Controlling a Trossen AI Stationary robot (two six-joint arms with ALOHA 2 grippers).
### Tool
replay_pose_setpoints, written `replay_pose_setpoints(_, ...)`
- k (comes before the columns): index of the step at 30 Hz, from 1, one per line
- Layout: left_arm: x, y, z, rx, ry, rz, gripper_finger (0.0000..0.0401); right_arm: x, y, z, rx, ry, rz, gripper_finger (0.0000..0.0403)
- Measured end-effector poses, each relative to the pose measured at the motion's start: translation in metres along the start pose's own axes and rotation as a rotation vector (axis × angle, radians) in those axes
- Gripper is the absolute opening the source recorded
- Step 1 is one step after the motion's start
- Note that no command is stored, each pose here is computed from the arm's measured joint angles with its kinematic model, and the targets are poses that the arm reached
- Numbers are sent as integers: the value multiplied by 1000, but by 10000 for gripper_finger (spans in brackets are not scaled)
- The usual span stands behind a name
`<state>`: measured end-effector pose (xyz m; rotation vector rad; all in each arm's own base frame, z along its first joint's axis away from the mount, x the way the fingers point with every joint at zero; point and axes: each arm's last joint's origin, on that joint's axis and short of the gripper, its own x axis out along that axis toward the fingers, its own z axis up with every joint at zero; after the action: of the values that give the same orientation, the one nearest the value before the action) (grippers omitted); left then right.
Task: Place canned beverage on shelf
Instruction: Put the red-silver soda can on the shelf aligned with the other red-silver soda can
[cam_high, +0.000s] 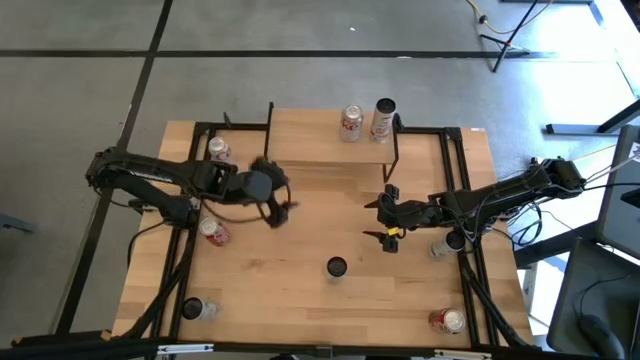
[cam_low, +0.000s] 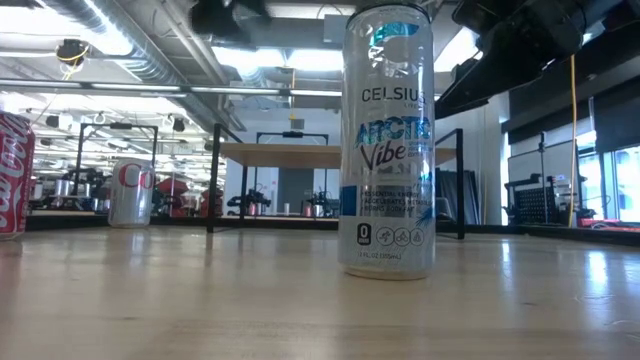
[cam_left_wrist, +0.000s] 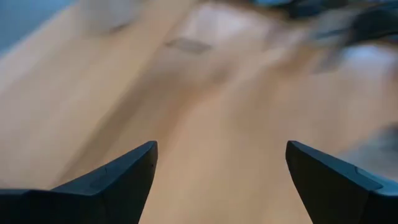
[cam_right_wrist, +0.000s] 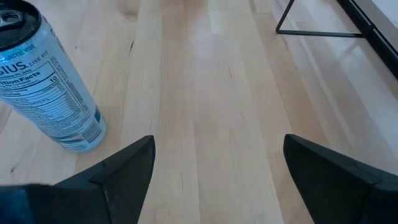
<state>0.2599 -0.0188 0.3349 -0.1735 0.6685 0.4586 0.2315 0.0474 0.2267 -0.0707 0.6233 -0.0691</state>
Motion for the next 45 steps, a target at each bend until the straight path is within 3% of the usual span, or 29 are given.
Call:
replay_pose_setpoints(7, 1, 57, -7, -171, 188, 404, 342, 0, 0, 0, 0, 0, 0, 340)
replay_pose_setpoints(12, 2, 99, -12, -249, 316, 586, 342, 0, 0, 0, 0, -1, 0, 340)
replay_pose_setpoints(17, 2, 138, -14, -352, 402, 694, 342, 0, 0, 0, 0, -1, 0, 340)
replay_pose_setpoints(30, 19, 223, -38, -523, 629, 760, 342, 0, 0, 0, 1, -2, 0, 339)
replay_pose_setpoints(45, 45, 256, -72, -632, 764, 665, 342, 0, 0, 0, 1, -1, 0, 340)
